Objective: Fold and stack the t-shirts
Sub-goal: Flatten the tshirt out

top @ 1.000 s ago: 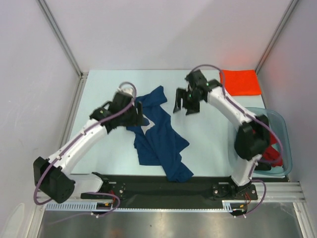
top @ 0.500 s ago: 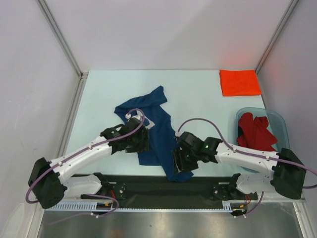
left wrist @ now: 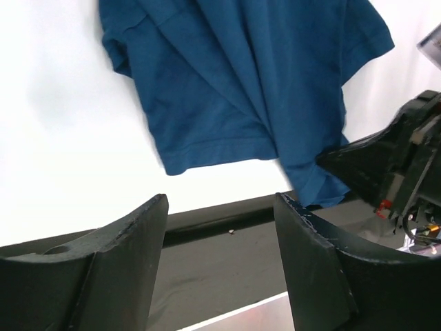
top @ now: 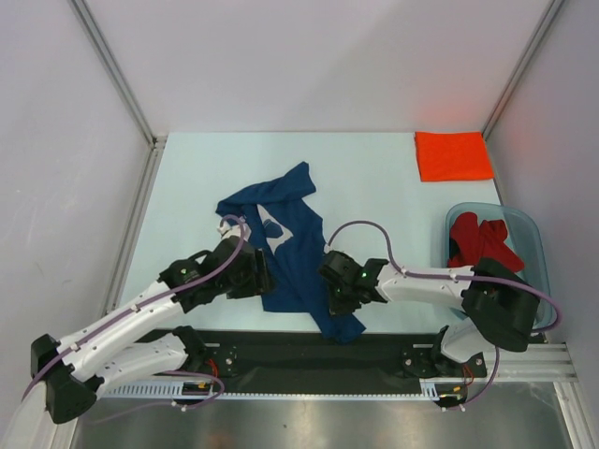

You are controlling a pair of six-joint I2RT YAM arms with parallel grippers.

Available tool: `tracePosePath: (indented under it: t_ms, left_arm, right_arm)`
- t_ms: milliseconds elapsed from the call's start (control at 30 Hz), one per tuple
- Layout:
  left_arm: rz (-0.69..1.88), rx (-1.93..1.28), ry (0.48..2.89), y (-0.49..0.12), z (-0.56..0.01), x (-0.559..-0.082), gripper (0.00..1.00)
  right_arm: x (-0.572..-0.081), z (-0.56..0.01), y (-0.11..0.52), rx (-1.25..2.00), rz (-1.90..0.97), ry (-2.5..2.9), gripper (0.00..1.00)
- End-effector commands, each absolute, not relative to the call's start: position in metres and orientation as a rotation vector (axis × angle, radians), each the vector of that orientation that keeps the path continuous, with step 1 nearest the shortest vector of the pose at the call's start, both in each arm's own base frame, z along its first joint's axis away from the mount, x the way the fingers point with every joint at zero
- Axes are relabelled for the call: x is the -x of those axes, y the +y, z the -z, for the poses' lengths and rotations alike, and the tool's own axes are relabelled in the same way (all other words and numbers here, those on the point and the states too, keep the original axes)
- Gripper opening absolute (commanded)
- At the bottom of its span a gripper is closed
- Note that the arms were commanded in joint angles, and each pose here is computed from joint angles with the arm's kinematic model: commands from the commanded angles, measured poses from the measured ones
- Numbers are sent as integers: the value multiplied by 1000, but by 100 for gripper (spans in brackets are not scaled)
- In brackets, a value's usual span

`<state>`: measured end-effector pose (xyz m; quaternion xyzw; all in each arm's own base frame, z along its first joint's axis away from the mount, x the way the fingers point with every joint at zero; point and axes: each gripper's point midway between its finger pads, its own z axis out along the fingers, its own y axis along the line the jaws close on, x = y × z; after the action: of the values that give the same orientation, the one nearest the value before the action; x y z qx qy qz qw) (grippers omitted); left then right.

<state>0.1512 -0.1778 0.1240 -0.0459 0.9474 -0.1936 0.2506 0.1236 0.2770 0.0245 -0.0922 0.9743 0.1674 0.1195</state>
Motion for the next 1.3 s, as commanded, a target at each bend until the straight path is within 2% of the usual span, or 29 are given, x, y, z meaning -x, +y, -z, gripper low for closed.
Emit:
tracePosePath:
  t_ms: [0,133,267,300,333,367,400,433,567,667,900,967,1000,1033,1133,1167,1267]
  left_arm:
    - [491,133,2548,-169,-129,-152,68]
    - [432,71,2506,-165,-143,-162,68]
    - [393,-51,2448,-170,-155,-178,68]
    - [389,-66,2440,-172,-157,-181,68]
    - [402,-80,2418,-177,-164,-187,68]
    - [382,-119,2431,-181,-161,-190,68]
    - [388,-135,2424,-186,-165,-194,68]
    - [386,-152,2425,-191,-165,-198,68]
    - [379,-233,2445,-210,-161,-210,68]
    - [380,-278,2460,-225,-154,-220,69]
    - [434,-404,2482,-280,-134,-252,71]
    - [373,-377,2510,-296,-122,-272,71]
    - [380,-377,2485,-310,-134,-283,70]
    - [334,-396,2523,-319,-115,-289,70]
    - [301,-391,2497,-346,-122,-307,71]
    - [234,-345,2537,-348,-104,-311,71]
    - [73,-284,2547,-349,-105,-323,75]
  right_arm:
    - [-151,-53,276,227,-435,2742,0]
    - [-186,-119,268,222,-498,2650,0]
    - [-252,-164,224,72,-669,2580,1]
    - [-272,-165,209,19,-658,2569,5]
    - [-289,-166,194,-34,-646,2558,25]
    - [-313,-172,166,-115,-698,2522,36]
    - [-334,-164,156,-162,-718,2515,55]
    - [-343,-158,144,-210,-717,2527,62]
    - [-358,-153,122,-242,-645,2605,75]
    - [-345,-157,121,-212,-605,2604,77]
    - [-296,-146,128,-216,-590,2648,67]
    - [-285,-141,120,-255,-564,2657,65]
    - [-278,-137,117,-269,-540,2680,63]
    - [-271,-133,113,-282,-520,2697,63]
    - [-259,-131,107,-287,-496,2716,62]
    - [-253,-129,104,-284,-477,2731,62]
    - [-245,-135,97,-292,-462,2718,62]
